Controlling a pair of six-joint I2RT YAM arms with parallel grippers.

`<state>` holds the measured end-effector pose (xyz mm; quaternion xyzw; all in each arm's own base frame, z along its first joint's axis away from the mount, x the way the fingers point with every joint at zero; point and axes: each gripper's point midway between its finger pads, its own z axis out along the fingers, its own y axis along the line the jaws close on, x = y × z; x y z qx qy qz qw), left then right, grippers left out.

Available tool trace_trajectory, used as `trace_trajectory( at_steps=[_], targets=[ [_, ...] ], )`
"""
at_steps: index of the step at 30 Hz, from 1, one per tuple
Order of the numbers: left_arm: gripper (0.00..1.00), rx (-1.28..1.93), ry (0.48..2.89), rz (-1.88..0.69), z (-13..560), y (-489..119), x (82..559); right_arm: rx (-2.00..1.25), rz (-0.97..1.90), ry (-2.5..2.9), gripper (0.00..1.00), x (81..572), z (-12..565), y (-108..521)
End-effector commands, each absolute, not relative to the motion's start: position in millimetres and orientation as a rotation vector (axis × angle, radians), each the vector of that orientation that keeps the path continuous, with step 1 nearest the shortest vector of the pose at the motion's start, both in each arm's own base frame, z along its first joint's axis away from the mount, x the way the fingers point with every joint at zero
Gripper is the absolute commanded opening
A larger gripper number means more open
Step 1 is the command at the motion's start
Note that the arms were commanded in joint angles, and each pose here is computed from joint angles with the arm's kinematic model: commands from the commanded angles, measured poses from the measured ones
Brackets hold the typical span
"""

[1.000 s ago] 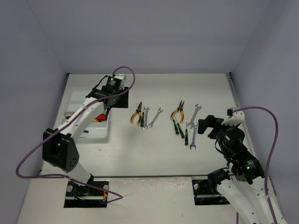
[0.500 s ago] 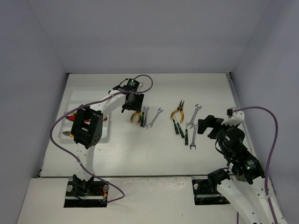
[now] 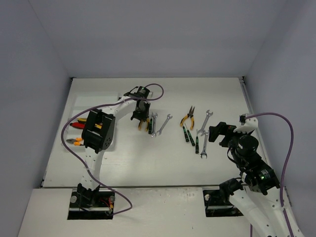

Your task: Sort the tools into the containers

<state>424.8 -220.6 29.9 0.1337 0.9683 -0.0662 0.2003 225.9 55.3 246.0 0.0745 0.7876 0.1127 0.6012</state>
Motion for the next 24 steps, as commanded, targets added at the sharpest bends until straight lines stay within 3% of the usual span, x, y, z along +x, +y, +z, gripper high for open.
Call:
trace_trajectory(
  at_steps=[1, 4, 14, 22, 24],
  targets=[
    [0.08, 0.394, 2.649, -0.2, 48.9, -226.3, 435.3, 0.174, 0.279, 1.792, 1.0, 233.4, 254.9, 60.0],
    [0.0, 0.405, 2.644, -0.191, 51.3, -224.1, 433.4, 0.176, 0.28, 1.79, 1.0, 233.3, 255.3, 59.9],
    [0.0, 0.251, 2.424, -0.098, 130.2, -199.3, 435.3, 0.177, 0.282, 1.79, 1.0, 233.2, 255.4, 60.2],
    [0.0, -0.125, 2.238, 0.025, 201.4, -135.3, 389.7, 0.174, 0.288, 1.786, 1.0, 232.4, 256.4, 60.9],
    [0.0, -0.246, 2.233, 0.086, 195.3, -112.2, 374.7, 0.17, 0.29, 1.784, 1.0, 232.0, 257.3, 61.4]
  ],
)
